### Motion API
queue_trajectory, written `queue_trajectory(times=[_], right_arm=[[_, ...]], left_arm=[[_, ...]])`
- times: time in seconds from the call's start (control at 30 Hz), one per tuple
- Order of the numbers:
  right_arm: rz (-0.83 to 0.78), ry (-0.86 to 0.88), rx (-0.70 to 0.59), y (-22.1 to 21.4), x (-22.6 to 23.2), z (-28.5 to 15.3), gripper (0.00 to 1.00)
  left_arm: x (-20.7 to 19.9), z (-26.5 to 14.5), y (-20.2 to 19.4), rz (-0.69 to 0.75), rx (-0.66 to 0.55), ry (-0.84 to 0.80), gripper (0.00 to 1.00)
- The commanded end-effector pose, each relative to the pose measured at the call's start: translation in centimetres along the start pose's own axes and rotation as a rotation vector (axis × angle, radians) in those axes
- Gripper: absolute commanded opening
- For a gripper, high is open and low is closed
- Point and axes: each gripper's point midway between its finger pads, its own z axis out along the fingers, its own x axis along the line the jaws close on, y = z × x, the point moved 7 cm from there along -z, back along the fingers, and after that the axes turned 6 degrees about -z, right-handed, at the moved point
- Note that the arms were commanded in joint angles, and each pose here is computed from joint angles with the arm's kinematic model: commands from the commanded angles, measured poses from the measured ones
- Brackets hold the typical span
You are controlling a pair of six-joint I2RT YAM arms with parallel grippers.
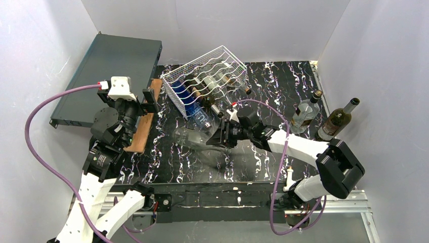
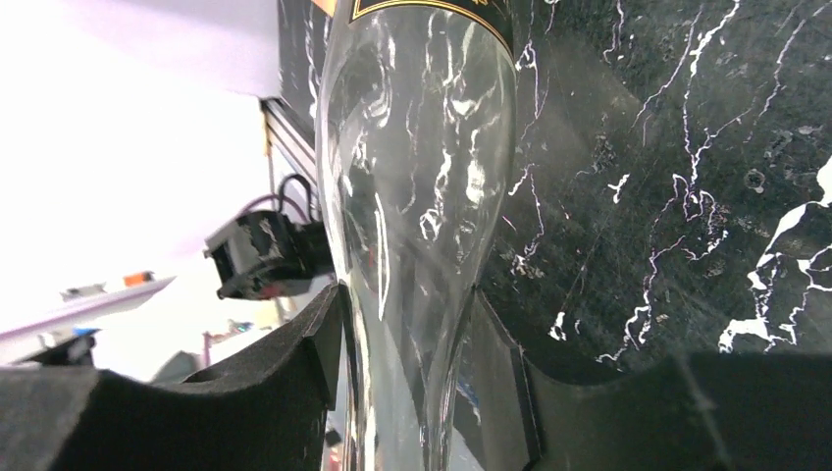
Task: Put the wine bottle on the wine rack
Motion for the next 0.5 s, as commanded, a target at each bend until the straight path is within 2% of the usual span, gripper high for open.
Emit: queue_trajectory(times=[0.0, 0.23, 0.4, 0.47], right_arm=[[-0.034, 0.369, -0.208, 5.1, 6.8, -2.9, 0.01], [-0.056, 0.416, -0.219, 6.8, 7.9, -3.8, 0.01], [-0.102, 0.333, -0.156, 6.3, 6.3, -2.7, 0.01], [-0.173, 0.296, -0.116, 5.6, 5.2, -2.0, 0.01]], left_arm=[[0.1, 0.2, 0.2, -0.007, -0.018, 0.014, 0.99], [0.1, 0.2, 0.2, -0.006, -0.016, 0.015, 0.99], [0.0, 0.3, 0.1, -0.006, -0.013, 0.013, 0.99], [0.0, 0.3, 0.2, -0.006, -0.013, 0.012, 0.99]])
